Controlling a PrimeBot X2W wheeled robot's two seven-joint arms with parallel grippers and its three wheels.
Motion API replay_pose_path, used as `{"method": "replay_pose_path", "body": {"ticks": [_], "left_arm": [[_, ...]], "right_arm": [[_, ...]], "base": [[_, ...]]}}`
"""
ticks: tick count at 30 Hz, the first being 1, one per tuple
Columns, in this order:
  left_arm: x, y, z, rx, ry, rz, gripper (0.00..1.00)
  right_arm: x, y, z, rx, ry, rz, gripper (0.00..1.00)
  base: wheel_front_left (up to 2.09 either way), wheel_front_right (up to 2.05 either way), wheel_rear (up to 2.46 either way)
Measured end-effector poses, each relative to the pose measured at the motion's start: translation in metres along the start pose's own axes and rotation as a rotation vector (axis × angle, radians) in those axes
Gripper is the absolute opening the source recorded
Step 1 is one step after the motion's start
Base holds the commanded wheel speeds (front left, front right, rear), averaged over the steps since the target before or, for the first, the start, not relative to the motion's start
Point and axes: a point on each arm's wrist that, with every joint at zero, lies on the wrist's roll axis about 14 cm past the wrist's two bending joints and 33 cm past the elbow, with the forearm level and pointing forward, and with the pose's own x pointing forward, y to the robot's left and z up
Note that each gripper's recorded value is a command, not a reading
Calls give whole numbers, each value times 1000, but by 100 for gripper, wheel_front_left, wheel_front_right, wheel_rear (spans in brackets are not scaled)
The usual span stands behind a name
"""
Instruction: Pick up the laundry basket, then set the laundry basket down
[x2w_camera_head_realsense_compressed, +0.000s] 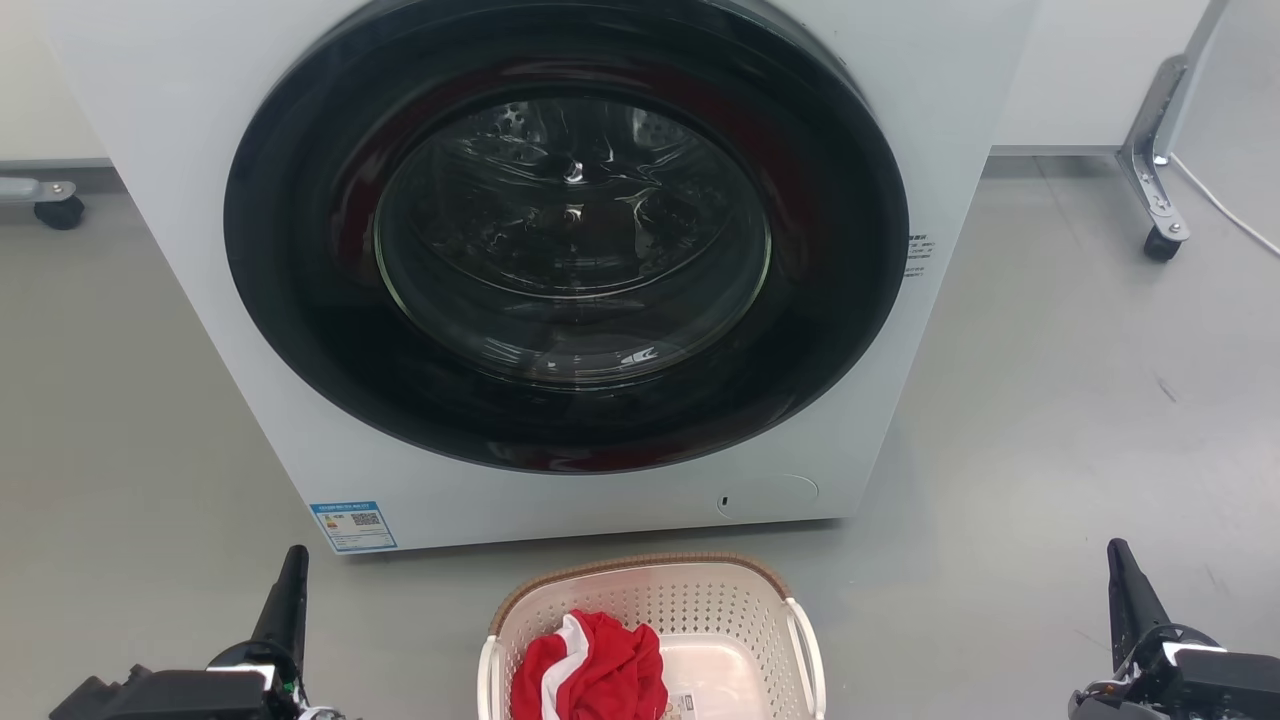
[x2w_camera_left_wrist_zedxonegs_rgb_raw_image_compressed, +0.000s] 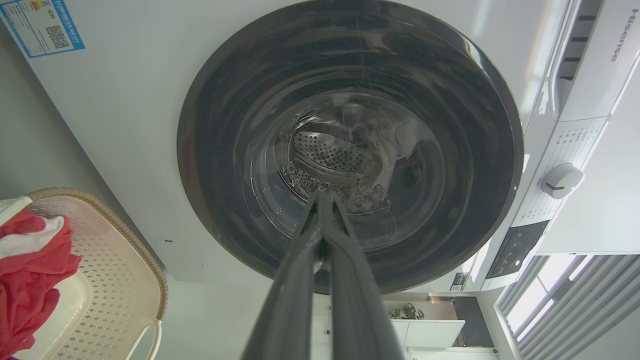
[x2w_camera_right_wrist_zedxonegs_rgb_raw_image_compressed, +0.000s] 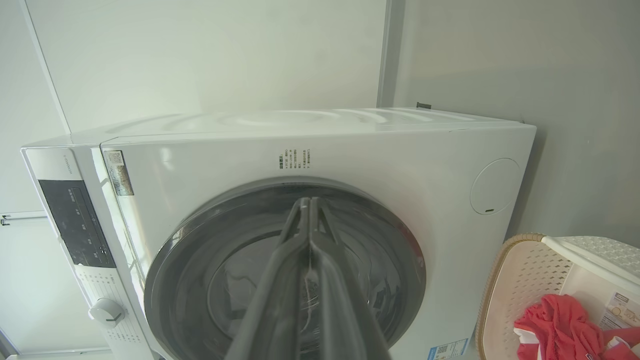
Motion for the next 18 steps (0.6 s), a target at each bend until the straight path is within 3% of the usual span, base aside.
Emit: {"method": "replay_pose_path", "body": {"ticks": [18], "left_arm": [[0, 0, 0, 0, 0, 0, 0]], "right_arm": [[0, 0, 0, 0, 0, 0, 0]], "base": [[0, 0, 0]]}}
